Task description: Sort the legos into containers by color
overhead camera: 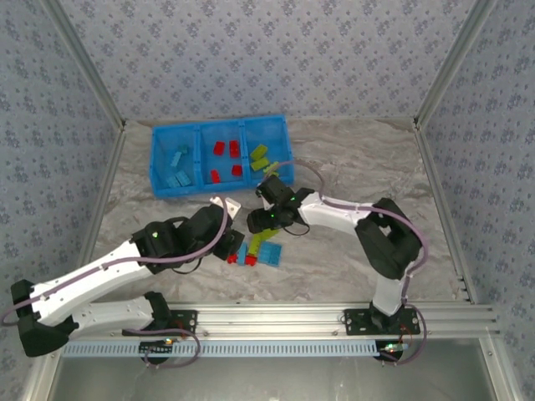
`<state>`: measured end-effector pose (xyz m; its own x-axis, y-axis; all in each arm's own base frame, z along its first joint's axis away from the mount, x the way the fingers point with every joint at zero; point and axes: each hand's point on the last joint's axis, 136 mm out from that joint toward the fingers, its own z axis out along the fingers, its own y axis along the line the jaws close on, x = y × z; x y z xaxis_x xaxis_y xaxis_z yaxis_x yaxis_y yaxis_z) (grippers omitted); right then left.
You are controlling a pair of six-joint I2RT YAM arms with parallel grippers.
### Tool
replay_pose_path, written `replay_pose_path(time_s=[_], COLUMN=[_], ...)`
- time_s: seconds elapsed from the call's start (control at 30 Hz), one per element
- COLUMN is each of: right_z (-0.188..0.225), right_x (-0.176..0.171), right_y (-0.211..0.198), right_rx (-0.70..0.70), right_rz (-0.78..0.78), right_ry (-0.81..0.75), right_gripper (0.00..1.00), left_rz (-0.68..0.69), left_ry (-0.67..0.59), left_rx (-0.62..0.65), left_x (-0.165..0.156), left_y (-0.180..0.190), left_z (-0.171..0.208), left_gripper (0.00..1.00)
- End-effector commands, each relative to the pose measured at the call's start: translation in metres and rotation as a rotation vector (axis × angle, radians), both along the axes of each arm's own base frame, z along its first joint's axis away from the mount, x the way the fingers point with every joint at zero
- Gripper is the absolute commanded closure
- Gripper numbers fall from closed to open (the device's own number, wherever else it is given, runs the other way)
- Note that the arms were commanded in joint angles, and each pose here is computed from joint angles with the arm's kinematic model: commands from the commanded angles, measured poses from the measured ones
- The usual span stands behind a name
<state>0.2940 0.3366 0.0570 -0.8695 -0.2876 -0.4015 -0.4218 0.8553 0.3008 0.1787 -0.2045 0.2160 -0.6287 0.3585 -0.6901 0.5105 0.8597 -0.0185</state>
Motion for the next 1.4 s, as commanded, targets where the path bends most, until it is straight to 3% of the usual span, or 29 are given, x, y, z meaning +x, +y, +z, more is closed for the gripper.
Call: replay_pose_path(time_s=[0.0,0.23,0.33,0.47,0.57,0.67,0.77,0.87,1.1,1.27,1.37], right_z=[-0.008,-0.012,-0.001,0.036,0.081,0.121,0.141,0.143,0.121,0.114,0.126], right_x=[0.015,0.019,0.018,0.02,0.031,0.053,0.091,0.131,0.206,0.22,0.218], right_y=[0.012,0.02,0.02,0.013,0.005,-0.009,-0.024,-0.029,-0.01,0.004,-0.001], right_rx=[-0.049,-0.106,-0.091,-0.056,-0.006,0.0,-0.025,-0.047,-0.031,-0.073,-0.087], right_rz=[0.038,0.057,0.048,0.017,-0.029,-0.079,-0.143,-0.173,-0.183,-0.158,-0.173], right_ry=[-0.049,-0.089,-0.106,-0.171,-0.272,-0.399,-0.48,-0.513,-0.487,-0.458,-0.454], right_gripper=[0.33,0.58,0.64,0.67,0.67,0.67,0.66,0.66,0.61,0.47,0.45], left_rz=[0.034,-0.022,-0.068,-0.104,-0.184,-0.294,-0.295,-0.197,0.369,0.484,0.52], left_ry=[-0.047,-0.047,-0.02,-0.014,-0.01,-0.019,-0.042,-0.064,-0.033,0.06,0.098], left_rx=[-0.023,-0.027,-0.02,-0.038,-0.12,-0.243,-0.288,-0.272,-0.239,-0.336,-0.347], left_x=[-0.001,-0.011,-0.017,-0.02,-0.027,-0.037,-0.035,-0.021,0.024,0.028,0.028], left_y=[0.015,0.021,0.016,0.009,-0.009,-0.033,-0.038,-0.031,0.031,0.039,0.043], left_z=[0.005,-0.002,-0.006,-0.007,0.0,0.012,0.017,0.016,-0.019,-0.041,-0.051], left_gripper=[0.35,0.14,0.07,0.02,0.01,0.01,0.01,0.01,0.01,0.01,0.01])
